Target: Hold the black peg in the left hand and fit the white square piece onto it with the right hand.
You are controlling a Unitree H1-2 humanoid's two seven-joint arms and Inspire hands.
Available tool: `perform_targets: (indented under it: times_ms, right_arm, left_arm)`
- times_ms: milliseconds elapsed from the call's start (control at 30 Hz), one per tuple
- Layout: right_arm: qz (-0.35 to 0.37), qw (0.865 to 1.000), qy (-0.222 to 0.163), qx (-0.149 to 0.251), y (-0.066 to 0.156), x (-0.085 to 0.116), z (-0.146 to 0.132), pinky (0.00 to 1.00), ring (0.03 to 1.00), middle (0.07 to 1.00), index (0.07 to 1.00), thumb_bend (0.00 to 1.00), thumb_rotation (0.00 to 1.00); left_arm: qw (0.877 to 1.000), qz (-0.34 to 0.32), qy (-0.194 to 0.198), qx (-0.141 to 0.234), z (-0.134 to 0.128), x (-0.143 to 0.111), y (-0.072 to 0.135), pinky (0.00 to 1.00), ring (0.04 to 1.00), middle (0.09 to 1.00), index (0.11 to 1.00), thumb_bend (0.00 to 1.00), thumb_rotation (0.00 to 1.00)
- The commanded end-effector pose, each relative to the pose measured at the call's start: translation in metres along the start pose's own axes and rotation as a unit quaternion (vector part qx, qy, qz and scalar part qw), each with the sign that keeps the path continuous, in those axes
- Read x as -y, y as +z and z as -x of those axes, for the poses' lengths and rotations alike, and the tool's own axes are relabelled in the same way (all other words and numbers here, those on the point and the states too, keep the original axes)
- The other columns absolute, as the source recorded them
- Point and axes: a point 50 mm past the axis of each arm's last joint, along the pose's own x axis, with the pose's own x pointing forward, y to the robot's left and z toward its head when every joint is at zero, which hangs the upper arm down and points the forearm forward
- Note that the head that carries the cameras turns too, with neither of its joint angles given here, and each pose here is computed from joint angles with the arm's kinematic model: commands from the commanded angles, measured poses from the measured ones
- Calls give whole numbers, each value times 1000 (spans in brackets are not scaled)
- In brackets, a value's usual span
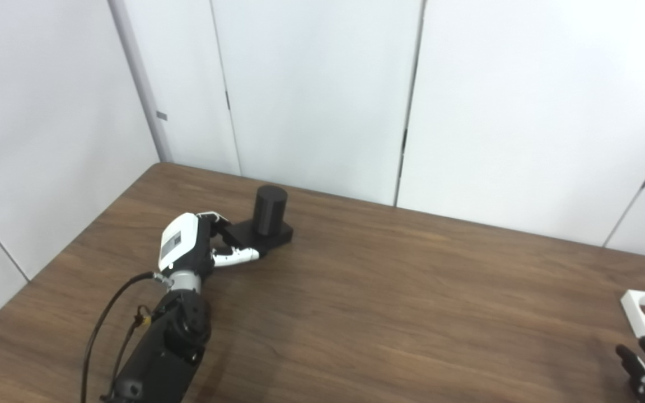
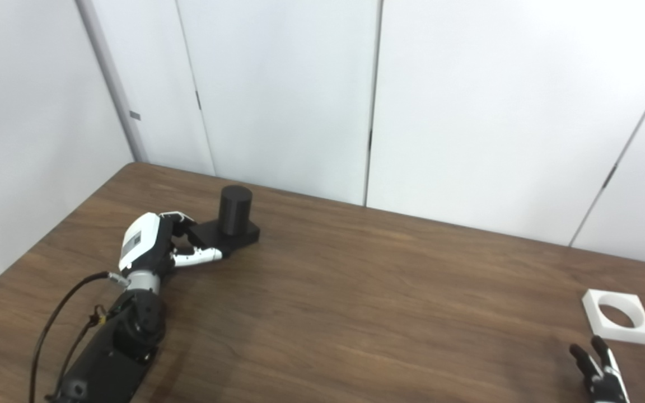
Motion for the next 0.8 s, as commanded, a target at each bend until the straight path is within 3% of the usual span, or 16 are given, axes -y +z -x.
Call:
perform_targets:
  times_ms: [0, 367, 533, 700, 767]
  right_arm:
    - [11, 1000, -3, -26, -7, 4, 32, 1000, 969, 910, 974, 718, 1000]
    - [13, 1000, -5, -17, -3, -6, 32, 1000, 963, 889, 987, 608, 1000]
    - [15, 1000, -4, -7, 2, -12, 33, 1000, 953, 882, 988, 508, 1000]
    - [22, 1000, -7, -7, 8, -15, 37, 1000, 951, 884, 983, 484, 1000]
    - [23, 1000, -4, -6, 10, -17, 38, 1000, 954, 879, 981, 469, 1000]
  left_arm:
    - [999, 3, 2, 47, 4, -7, 21, 594, 710, 649, 485, 518, 50]
    - [987, -2, -98, 130, 75, 14, 42, 628, 730, 679, 485, 516, 50]
    - [970, 5, -182, 160, 108, 37, 36, 637, 731, 691, 486, 517, 44]
    - [955, 21, -228, 188, 131, 52, 33, 682, 742, 693, 486, 517, 45]
    - [949, 22, -244, 197, 138, 53, 35, 649, 742, 709, 486, 517, 45]
